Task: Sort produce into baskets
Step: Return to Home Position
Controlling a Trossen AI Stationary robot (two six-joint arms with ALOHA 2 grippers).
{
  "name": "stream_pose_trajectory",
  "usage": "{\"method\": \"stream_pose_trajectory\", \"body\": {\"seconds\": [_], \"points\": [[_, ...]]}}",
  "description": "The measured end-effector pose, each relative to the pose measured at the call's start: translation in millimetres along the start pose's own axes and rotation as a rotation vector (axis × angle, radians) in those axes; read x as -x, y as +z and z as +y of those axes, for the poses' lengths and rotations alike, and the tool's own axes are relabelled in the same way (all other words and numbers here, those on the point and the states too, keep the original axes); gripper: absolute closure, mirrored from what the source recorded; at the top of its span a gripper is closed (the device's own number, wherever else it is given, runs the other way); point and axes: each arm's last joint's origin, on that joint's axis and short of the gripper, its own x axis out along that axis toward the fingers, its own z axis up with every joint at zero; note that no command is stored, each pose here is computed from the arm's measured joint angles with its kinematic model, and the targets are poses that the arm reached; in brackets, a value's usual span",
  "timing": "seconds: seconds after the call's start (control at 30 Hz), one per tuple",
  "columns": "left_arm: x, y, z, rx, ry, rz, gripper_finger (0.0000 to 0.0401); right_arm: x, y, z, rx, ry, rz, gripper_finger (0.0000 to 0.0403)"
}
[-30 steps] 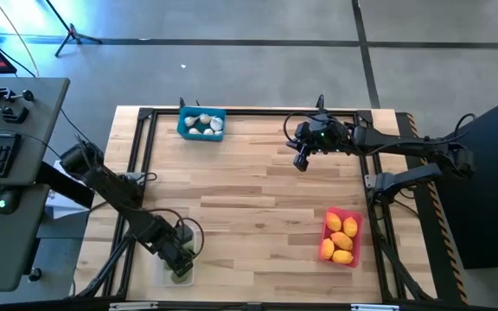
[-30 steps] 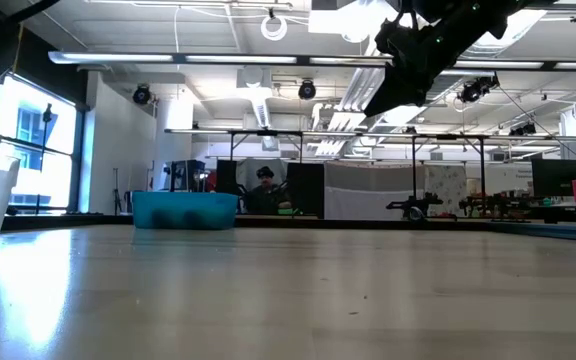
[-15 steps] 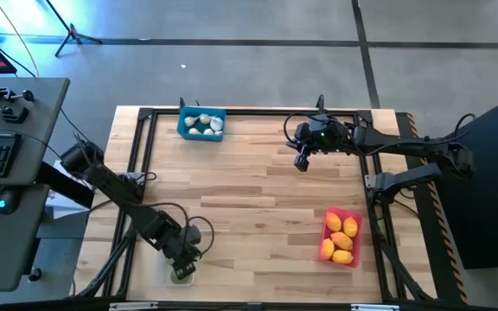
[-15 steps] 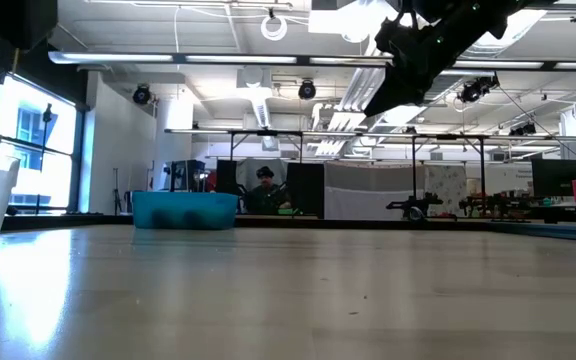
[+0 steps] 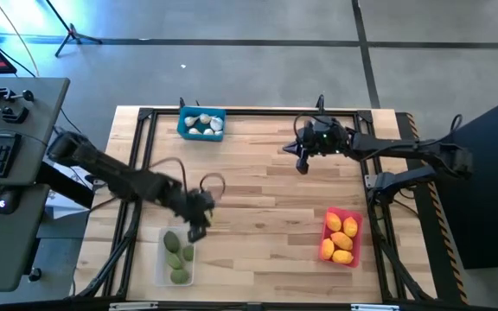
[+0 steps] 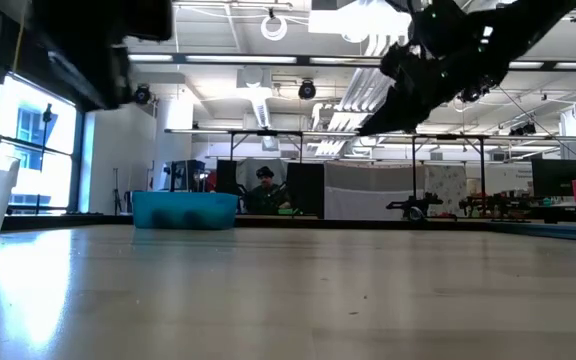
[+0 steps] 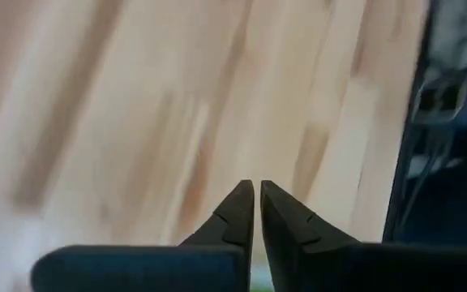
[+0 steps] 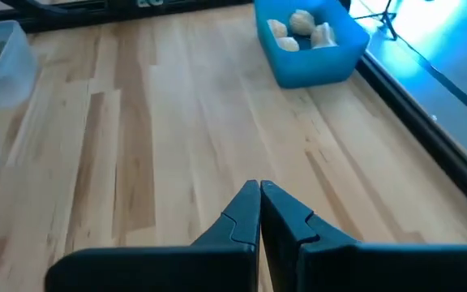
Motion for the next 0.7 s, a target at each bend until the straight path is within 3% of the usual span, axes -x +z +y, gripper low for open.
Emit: {"method": "stream_pose_trajectory", "body": {"seconds": [0.17, 0.4, 0.53, 0.7], "points": [[-4.0, 22.8, 46.8, -0.069, -0.102, -0.183, 0.0399, -4.5, -21.4, -4.2, 0.004, -0.008, -0.06, 0.0403], [-2.2, 45.6, 111.7, -0.303, -0.079, -0.416, 0.0401, -4.9, -44.4, -11.4, -0.034, -0.082, 0.045, 0.0403], [2.4, 49.6, 150.9, -0.292, -0.044, -0.517, 0.0401, -4.6, -56.2, -14.7, 0.057, -0.032, -0.019, 0.0403], [8.5, 44.1, 187.2, -0.263, -0.081, -0.651, 0.0401, 1.2, -78.0, -22.8, -0.009, 0.074, -0.164, 0.0403]]}}
